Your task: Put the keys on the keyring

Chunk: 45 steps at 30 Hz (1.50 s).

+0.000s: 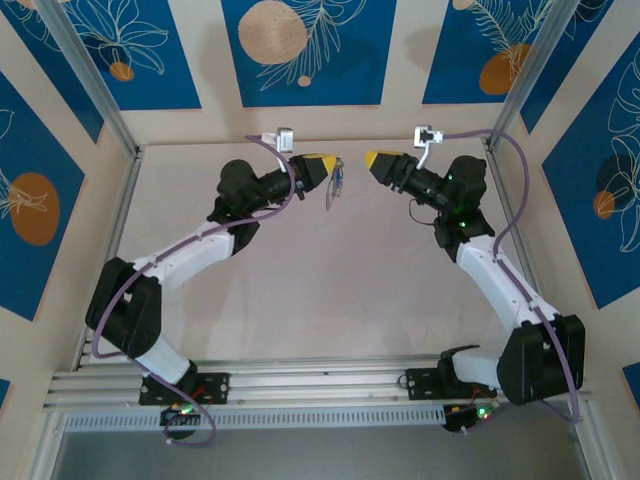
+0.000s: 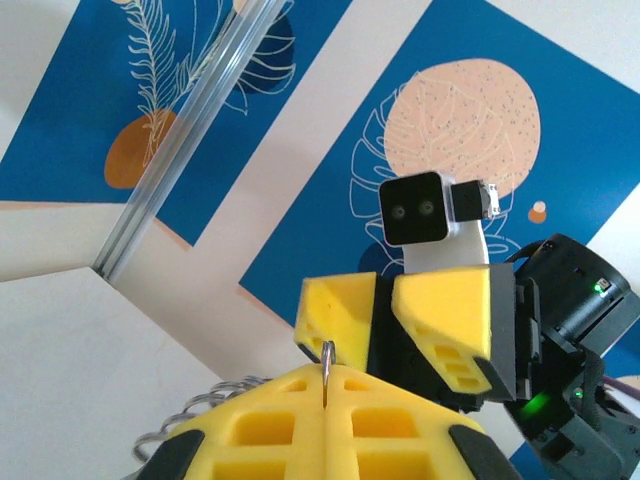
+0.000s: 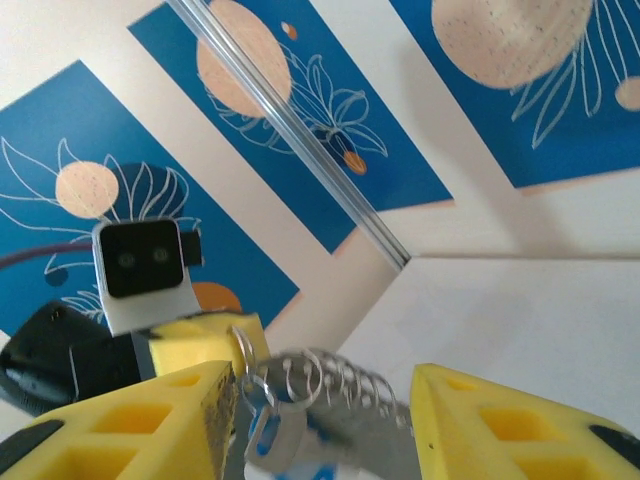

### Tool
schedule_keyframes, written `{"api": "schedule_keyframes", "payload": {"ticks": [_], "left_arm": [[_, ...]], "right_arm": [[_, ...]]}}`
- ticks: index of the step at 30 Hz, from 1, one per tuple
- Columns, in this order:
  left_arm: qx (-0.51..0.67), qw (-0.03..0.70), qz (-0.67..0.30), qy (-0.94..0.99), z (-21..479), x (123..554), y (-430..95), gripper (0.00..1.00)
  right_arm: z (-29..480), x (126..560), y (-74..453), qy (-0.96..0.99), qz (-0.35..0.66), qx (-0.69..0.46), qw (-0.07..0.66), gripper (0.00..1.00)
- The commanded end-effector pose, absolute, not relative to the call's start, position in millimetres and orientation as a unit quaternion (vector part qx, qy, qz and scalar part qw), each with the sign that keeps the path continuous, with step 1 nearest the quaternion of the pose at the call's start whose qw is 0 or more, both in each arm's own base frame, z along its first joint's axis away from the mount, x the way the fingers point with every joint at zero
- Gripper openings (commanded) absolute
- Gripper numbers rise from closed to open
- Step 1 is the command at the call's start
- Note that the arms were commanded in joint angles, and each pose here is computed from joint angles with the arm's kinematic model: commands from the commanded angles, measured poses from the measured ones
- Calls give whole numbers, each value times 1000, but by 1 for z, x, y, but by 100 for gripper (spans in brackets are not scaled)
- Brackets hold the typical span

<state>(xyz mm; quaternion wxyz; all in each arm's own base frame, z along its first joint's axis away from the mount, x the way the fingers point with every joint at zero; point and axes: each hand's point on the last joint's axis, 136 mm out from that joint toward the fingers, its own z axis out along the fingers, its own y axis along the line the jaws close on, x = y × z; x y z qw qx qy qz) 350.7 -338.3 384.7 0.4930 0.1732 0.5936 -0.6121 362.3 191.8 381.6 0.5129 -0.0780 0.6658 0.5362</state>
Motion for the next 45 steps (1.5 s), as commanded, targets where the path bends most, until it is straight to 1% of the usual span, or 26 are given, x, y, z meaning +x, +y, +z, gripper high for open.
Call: {"api": "schedule_keyframes", "payload": {"ticks": [1,7,15,21,25,29,31,34,36,37,42,43,45], "left_arm": [[161,532,-633,539,424,336,-332,0],[156,533,-635,537,425,333,-336,0],[158,532,-632,540,422,331,-339,0],[161,533,-629,542,421,332,-340,0],[163,534,-629,541,422,332,-341,0],[164,534,-629,540,423,332,-341,0],[166,533,-630,540,423,331,-341,0],[167,532,-630,540,423,330,-341,0],[168,534,-629,539,424,330,-341,0],[168,534,-629,539,424,329,-342,0],[176,536,-625,539,425,329,-341,0],[181,538,-621,540,426,327,-341,7],[191,544,-609,544,426,327,-337,26]], "right_arm": [[414,363,202,623,575,-89,523,51],[415,369,222,608,597,-100,514,51],[410,362,233,602,607,-114,506,49],[399,357,238,607,611,-114,495,44],[394,354,241,610,614,-115,488,39],[392,352,243,611,616,-116,484,30],[391,352,244,610,617,-118,483,24],[390,351,244,611,617,-120,481,10],[391,349,245,611,618,-123,479,2],[391,349,245,611,618,-125,479,0],[390,350,242,615,611,-128,481,0],[390,351,239,619,607,-128,481,0],[389,354,234,626,599,-133,481,0]]}}
